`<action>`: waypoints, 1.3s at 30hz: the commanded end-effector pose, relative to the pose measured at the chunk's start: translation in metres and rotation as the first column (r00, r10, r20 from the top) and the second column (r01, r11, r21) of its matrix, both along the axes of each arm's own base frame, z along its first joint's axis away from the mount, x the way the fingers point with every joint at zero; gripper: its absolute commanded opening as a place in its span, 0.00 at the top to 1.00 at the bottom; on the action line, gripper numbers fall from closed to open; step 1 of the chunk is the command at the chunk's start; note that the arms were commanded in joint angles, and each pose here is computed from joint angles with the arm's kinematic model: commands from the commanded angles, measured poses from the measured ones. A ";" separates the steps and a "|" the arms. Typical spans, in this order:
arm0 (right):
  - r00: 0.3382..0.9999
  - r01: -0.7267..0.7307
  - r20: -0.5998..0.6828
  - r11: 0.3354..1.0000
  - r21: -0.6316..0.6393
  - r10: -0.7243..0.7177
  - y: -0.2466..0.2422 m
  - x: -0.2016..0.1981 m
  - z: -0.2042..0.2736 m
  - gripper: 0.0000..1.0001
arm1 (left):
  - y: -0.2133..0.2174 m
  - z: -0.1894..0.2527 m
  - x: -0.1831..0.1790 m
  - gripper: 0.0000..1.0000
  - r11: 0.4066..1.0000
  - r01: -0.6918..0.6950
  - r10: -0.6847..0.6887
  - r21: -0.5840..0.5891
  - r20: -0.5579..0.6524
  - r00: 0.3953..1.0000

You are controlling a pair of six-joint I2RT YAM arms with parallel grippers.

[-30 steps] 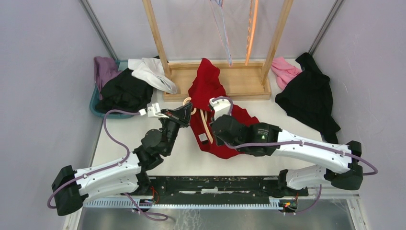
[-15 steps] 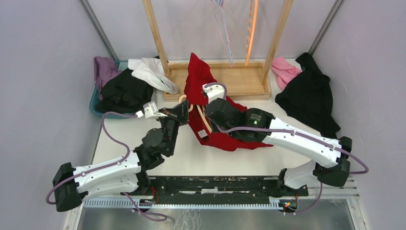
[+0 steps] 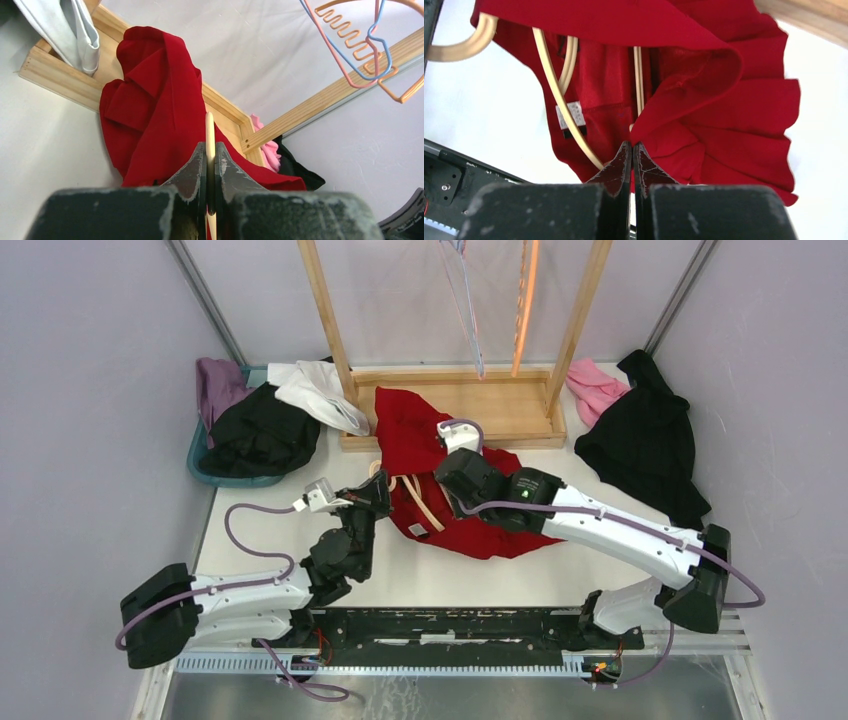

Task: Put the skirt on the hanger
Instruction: Hang the skirt on the hanger.

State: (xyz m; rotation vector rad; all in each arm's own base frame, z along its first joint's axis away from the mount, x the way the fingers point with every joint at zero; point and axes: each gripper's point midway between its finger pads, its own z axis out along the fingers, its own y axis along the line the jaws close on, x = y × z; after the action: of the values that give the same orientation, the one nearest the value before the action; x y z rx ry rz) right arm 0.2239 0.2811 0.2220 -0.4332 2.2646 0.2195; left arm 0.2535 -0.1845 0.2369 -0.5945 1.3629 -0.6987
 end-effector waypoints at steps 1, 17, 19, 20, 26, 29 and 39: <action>0.996 0.037 0.069 0.984 0.175 -0.050 -0.003 0.001 0.033 0.99 | 0.005 0.032 0.002 0.97 0.998 -0.062 0.064 -0.029 0.074 0.995; 0.998 -0.045 0.053 0.970 0.241 0.033 -0.019 -0.026 0.062 0.99 | -0.007 0.129 0.005 0.97 0.996 -0.065 0.077 -0.058 0.244 0.967; 0.998 -0.056 0.054 0.969 0.240 0.045 -0.017 -0.027 0.066 0.99 | -0.007 0.137 0.005 0.97 0.996 -0.064 0.078 -0.060 0.260 0.962; 0.997 -0.063 0.054 0.969 0.238 0.051 -0.016 -0.027 0.068 0.99 | -0.008 0.141 0.005 0.97 0.996 -0.063 0.078 -0.062 0.269 0.960; 0.994 -0.101 0.064 0.963 0.249 0.088 -0.008 -0.034 0.082 0.99 | -0.014 0.163 0.006 0.97 0.995 -0.065 0.083 -0.070 0.313 0.946; 0.993 -0.111 0.069 0.964 0.240 0.097 -0.009 -0.039 0.087 0.99 | -0.017 0.172 0.007 0.97 0.995 -0.079 0.093 -0.055 0.336 0.937; 0.990 -0.121 0.100 0.962 0.245 0.099 0.000 -0.038 0.104 0.99 | -0.025 0.177 0.010 0.97 0.995 -0.096 0.093 -0.011 0.362 0.928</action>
State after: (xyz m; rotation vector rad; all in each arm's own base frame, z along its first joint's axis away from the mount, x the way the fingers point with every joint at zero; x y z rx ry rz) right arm 0.1740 0.2699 0.2912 -0.4677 2.1871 0.4913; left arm 0.2741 -0.2161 0.3764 -0.4669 1.1091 -0.5985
